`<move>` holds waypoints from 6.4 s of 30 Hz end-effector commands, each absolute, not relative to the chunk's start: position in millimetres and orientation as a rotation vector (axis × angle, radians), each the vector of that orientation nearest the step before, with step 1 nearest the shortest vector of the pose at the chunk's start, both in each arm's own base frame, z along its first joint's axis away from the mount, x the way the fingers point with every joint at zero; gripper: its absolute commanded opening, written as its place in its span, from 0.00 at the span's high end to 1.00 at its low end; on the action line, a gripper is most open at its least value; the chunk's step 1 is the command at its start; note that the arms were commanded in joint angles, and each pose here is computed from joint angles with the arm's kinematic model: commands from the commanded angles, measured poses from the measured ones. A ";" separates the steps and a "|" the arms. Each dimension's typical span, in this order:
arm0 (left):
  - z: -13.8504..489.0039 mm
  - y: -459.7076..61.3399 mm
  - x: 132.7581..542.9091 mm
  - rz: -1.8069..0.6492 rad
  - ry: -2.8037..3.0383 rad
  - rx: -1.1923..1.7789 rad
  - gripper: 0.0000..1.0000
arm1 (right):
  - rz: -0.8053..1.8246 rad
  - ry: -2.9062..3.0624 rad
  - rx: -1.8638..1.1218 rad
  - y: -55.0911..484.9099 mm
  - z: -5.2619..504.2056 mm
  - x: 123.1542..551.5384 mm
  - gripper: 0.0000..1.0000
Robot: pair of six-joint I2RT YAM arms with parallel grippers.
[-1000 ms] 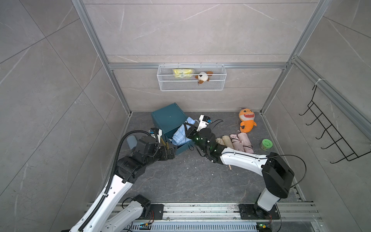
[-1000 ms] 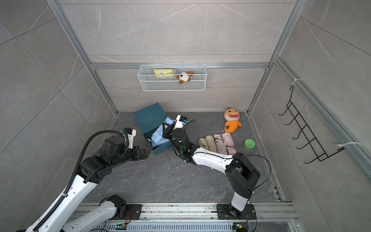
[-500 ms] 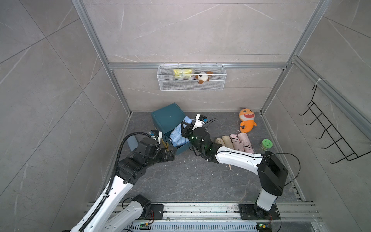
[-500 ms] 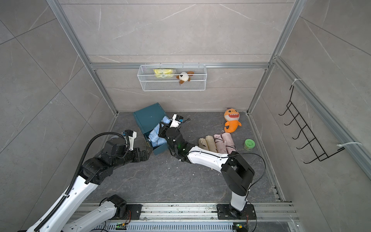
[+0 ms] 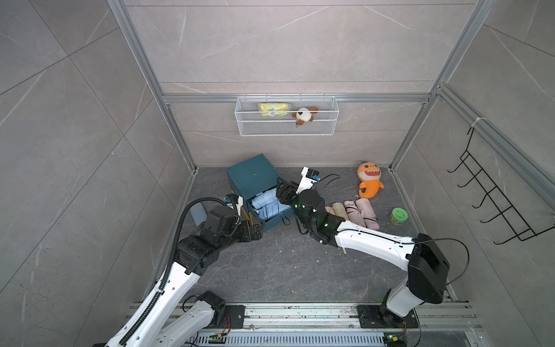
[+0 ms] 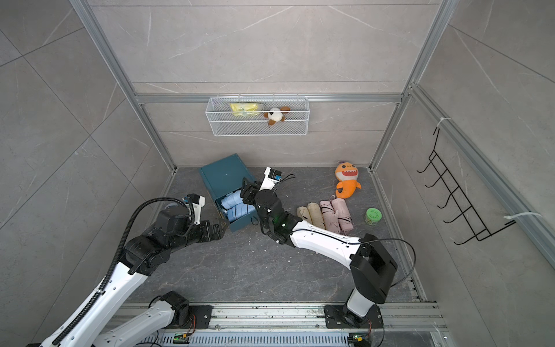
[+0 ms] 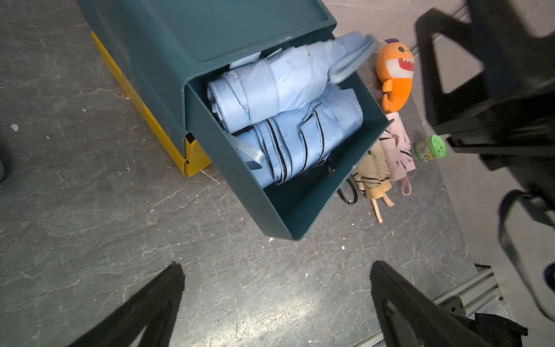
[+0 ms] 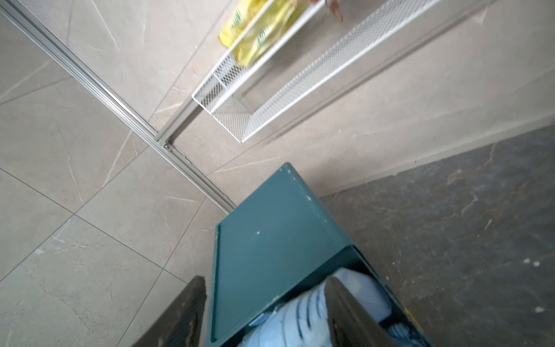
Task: Place the umbrella in the drawer by color
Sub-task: Place the umbrella in the drawer, then close the drawer in the storage box, then open the drawer in the storage box.
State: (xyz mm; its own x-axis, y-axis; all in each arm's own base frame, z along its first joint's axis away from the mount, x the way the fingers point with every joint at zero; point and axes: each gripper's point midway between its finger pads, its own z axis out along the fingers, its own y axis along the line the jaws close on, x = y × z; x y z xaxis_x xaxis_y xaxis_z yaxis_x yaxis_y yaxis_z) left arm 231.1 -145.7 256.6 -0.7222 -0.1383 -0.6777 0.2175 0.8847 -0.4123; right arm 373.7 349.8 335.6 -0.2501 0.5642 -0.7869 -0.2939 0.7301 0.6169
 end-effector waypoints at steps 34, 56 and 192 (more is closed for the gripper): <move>294.6 -106.7 370.0 -0.632 2.245 -0.258 0.00 | 0.664 2.071 -0.545 318.0 232.2 273.0 0.33; 230.3 -102.9 432.0 -0.624 2.322 -0.372 0.00 | 0.723 2.092 -0.549 366.9 188.9 281.3 0.34; 163.6 -114.5 418.8 -0.639 2.424 -0.387 0.00 | 1.336 2.051 -0.020 429.0 136.9 406.5 0.90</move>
